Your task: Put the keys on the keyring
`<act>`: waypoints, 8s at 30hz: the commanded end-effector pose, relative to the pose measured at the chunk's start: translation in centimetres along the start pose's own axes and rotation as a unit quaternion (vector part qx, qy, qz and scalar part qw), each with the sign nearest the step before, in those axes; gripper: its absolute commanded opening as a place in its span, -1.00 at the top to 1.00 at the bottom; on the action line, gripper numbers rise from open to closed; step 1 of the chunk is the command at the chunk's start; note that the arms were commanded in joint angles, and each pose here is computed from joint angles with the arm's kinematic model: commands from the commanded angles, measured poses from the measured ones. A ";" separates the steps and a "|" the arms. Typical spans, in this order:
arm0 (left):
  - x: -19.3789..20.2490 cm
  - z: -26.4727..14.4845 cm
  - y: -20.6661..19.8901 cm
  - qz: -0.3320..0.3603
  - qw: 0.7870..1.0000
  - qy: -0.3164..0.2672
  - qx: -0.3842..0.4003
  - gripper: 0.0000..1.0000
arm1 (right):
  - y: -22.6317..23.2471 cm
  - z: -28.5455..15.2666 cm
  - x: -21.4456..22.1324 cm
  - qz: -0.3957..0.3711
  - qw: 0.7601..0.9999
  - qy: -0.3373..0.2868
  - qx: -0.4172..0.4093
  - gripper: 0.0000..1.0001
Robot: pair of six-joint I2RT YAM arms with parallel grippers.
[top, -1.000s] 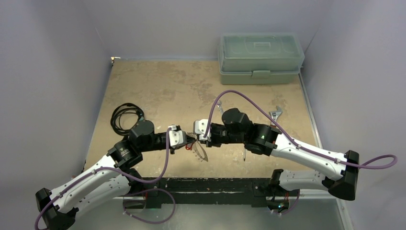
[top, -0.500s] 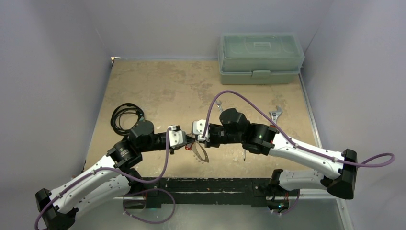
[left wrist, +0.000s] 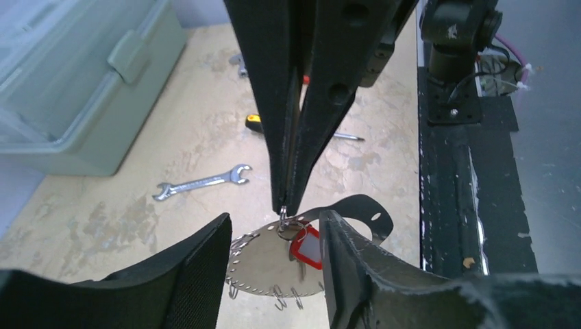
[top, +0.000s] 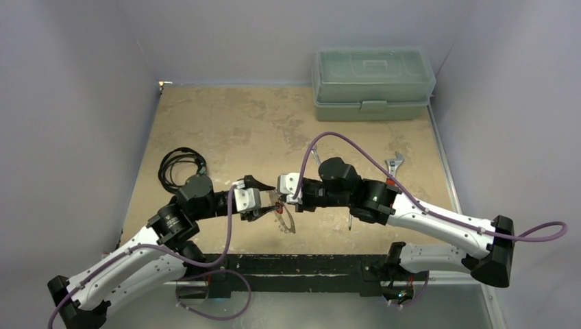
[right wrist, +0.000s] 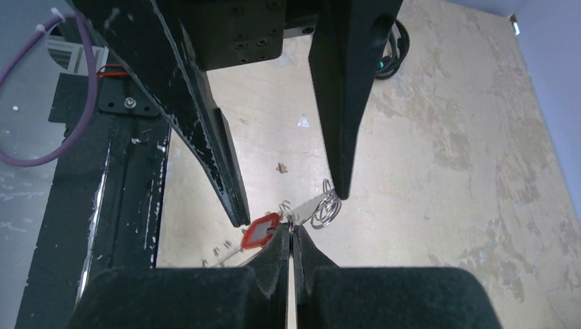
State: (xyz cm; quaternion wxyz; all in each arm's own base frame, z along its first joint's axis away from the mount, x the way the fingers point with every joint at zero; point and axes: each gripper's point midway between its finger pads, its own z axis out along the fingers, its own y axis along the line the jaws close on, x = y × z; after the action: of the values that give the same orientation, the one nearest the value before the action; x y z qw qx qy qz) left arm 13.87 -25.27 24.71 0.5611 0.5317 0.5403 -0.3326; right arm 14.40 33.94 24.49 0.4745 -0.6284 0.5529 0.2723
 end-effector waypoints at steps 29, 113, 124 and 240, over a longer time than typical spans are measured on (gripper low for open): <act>-3.5 -0.4 1.9 0.020 0.997 -0.059 -0.047 0.42 | -3.3 -2.5 -7.2 0.062 0.976 -0.181 0.104 1.00; -2.4 -2.5 6.9 0.030 0.980 -0.021 -0.196 0.99 | -3.9 -2.0 -6.6 0.150 0.967 -0.181 0.102 1.00; -2.5 -2.2 5.8 0.031 0.985 -0.031 -0.169 -0.18 | -5.0 -2.9 -7.1 0.143 0.965 -0.181 0.127 1.00; -1.8 4.5 7.6 -0.028 0.945 -0.159 -0.283 0.56 | -8.8 -5.4 -4.4 0.222 0.932 -0.122 0.259 1.00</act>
State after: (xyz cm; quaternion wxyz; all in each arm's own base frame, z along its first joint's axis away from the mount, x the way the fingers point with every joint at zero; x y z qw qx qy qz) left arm 22.12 -28.27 24.19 0.7347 0.3018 0.5566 -0.2435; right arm 20.68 30.82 31.74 0.5983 -0.3254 0.6758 0.2819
